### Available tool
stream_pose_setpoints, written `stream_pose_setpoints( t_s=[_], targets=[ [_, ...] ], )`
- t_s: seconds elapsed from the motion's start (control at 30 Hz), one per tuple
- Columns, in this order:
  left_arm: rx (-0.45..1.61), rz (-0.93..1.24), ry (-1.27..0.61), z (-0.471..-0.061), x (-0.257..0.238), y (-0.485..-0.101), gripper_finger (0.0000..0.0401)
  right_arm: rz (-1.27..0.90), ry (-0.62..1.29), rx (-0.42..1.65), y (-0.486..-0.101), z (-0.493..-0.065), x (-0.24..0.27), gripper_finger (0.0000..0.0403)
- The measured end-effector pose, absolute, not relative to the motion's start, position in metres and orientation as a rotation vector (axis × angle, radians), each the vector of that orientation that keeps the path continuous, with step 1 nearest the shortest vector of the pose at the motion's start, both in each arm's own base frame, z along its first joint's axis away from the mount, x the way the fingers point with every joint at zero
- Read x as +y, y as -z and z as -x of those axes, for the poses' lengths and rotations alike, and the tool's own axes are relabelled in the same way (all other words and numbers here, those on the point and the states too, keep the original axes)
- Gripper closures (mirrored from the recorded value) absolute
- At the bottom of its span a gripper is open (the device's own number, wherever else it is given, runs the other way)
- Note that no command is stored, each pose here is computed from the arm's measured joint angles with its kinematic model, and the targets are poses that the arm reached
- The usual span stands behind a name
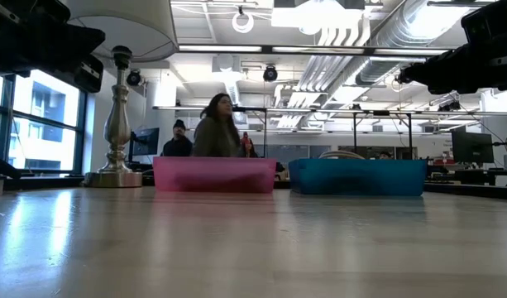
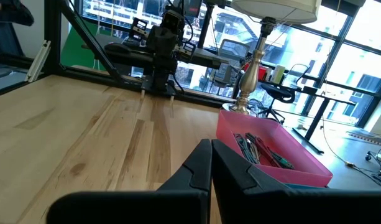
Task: Pick & Place USB Port
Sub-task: Return to Home Position
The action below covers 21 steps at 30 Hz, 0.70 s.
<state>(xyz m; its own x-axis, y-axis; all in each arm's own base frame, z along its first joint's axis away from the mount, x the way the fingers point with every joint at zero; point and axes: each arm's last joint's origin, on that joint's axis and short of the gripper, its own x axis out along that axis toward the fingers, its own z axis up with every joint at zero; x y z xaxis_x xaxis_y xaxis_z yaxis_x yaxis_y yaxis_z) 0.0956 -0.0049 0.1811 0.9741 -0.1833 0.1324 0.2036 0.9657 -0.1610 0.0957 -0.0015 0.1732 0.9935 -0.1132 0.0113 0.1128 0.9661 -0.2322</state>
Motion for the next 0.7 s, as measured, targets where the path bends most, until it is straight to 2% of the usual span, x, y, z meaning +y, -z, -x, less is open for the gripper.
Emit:
stream_pose_setpoints(
  t_s=[0.7],
  targets=[
    [-0.096, 0.177, 0.192, -0.0959, -0.0048, -0.1790, 0.0400, 0.235, 0.115, 0.002, -0.1732, -0.0957, -0.0015, 0.0402]
  ],
)
